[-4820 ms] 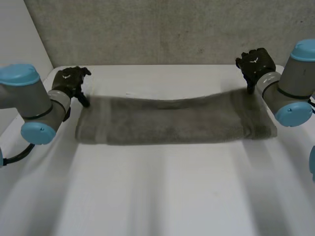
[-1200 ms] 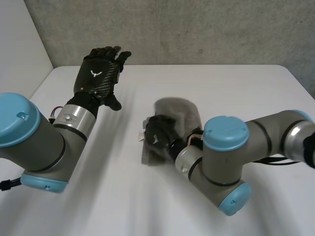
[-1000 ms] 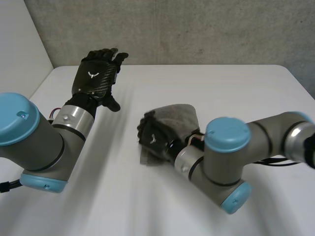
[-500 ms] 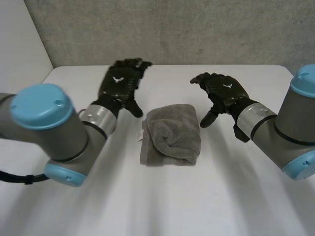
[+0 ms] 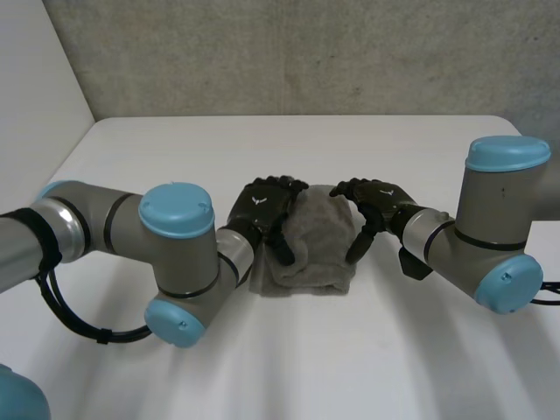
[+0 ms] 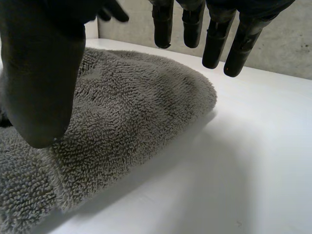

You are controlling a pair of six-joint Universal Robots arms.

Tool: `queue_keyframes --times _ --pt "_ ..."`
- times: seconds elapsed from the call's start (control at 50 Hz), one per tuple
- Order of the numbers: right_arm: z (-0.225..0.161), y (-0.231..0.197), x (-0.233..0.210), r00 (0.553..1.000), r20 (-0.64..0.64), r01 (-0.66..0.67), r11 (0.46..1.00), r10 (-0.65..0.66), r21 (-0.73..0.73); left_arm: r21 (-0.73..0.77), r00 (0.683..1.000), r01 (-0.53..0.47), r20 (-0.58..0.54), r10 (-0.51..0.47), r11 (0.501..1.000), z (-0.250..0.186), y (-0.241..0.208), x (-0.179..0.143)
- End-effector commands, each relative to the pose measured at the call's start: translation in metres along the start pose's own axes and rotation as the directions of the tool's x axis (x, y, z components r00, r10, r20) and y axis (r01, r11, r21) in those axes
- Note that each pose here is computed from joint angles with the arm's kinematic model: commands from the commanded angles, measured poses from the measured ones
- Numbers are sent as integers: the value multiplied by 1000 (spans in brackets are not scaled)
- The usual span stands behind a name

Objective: Fold the laundry

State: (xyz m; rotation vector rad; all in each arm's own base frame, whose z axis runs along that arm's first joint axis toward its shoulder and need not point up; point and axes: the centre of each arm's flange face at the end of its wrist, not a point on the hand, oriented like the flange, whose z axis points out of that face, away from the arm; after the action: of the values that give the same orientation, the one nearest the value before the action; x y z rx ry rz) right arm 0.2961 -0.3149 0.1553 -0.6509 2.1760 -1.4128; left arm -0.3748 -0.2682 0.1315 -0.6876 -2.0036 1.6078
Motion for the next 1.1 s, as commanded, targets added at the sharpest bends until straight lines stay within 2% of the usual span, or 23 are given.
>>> queue_keyframes --times 0.02,0.18,0.28,0.38,0.42,0.48,0.52,0.54,0.58,0.6,0.64,0.68,0.8,1.1 --pt "8 6 -10 998 26 50 999 -49 -5 -65 999 -46 12 47 997 -7 21 -4" --pt "19 26 -18 992 21 122 991 -121 -52 -84 995 -102 9 103 991 -12 26 -4" --pt "14 16 -18 988 -14 153 988 -154 -32 -55 994 -105 11 105 993 -15 12 -4" --pt "-6 -25 -19 986 -40 165 984 -162 70 38 994 -112 17 111 993 -22 -28 -2" --pt "-25 -56 -20 983 -63 179 972 -172 151 123 993 -118 32 114 985 -31 -64 -3" --pt "-35 -71 -17 981 -87 184 964 -171 189 170 993 -120 45 114 978 -37 -84 -6" --pt "-56 -101 -8 975 -160 190 946 -152 262 244 990 -127 94 107 961 -50 -120 -22" --pt "-56 -101 -8 975 -160 190 946 -151 263 244 990 -127 94 107 961 -50 -120 -22" --pt "-74 -122 0 962 -248 191 931 -115 310 281 986 -131 136 96 951 -67 -149 -35" --pt "-74 -122 0 962 -249 191 931 -115 310 281 986 -131 137 96 951 -67 -149 -35" --pt "-86 -133 10 937 -339 204 923 -88 325 284 984 -131 152 90 950 -76 -160 -39" --pt "-91 -135 12 927 -366 208 926 -83 316 277 977 -130 201 75 952 -90 -175 -51" --pt "-108 -144 18 904 -410 242 935 -120 258 271 947 -131 319 40 953 -113 -197 -75" --pt "-114 -155 22 892 -431 262 931 -134 253 204 944 -97 330 25 974 -116 -192 -78"
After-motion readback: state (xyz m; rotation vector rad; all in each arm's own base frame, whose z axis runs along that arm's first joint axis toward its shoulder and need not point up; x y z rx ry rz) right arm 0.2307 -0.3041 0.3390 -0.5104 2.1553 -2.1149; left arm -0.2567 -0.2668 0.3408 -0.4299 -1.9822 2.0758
